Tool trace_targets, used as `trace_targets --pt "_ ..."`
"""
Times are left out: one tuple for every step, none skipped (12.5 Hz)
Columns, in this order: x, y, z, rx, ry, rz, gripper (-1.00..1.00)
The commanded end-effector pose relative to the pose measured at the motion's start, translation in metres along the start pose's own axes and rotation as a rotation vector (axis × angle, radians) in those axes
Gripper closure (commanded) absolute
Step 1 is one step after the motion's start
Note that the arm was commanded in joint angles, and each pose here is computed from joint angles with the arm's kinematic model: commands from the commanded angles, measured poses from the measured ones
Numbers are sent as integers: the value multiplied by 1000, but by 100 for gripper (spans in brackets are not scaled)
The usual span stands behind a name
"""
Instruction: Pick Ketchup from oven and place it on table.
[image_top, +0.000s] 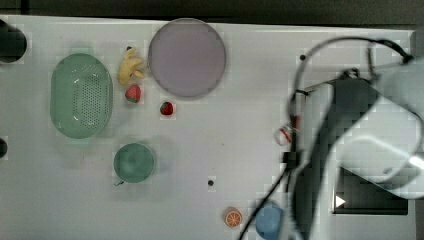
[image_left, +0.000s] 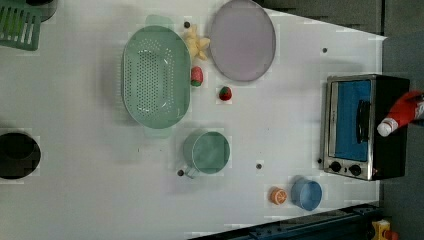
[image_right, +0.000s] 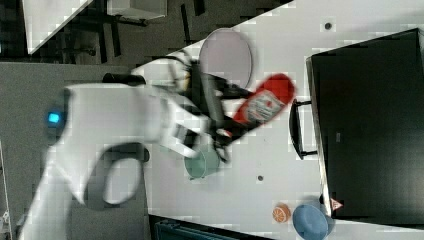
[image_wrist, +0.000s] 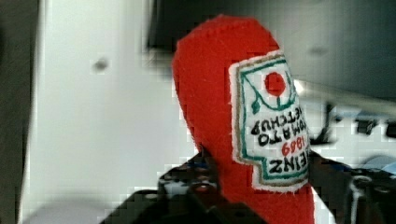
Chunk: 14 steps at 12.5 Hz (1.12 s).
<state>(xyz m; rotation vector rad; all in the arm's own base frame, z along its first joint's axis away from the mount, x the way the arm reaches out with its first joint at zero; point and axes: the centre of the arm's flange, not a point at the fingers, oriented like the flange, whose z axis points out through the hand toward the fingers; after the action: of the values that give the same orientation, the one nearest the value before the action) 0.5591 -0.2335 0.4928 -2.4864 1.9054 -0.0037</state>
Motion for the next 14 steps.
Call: trace_targets --pt "-117 -61 -32 67 -17 -247 -20" --pt "-140 -71 -34 73 -20 -289 -20" --pt "-178 -85 -33 73 -29 -358 -20" --pt "-222 -91 -3 20 -61 -434 -20" --pt "-226 -83 26 -27 -86 -435 -20" --pt "-224 -76 50 -46 -89 -428 -20" --pt "-221 -71 66 -46 -74 -426 -20" --pt "-220 -65 87 -47 -55 -428 -20" --pt "-219 -56 110 -54 -48 -426 -20" --pt "-217 -49 127 -56 -48 -420 -20" --pt "-215 -42 142 -51 -43 -412 -20" --pt "-214 -36 155 -46 -37 -406 -20" --pt "-214 -30 169 -49 -36 -402 -20" --pt "-215 -24 183 -55 -37 -401 -20"
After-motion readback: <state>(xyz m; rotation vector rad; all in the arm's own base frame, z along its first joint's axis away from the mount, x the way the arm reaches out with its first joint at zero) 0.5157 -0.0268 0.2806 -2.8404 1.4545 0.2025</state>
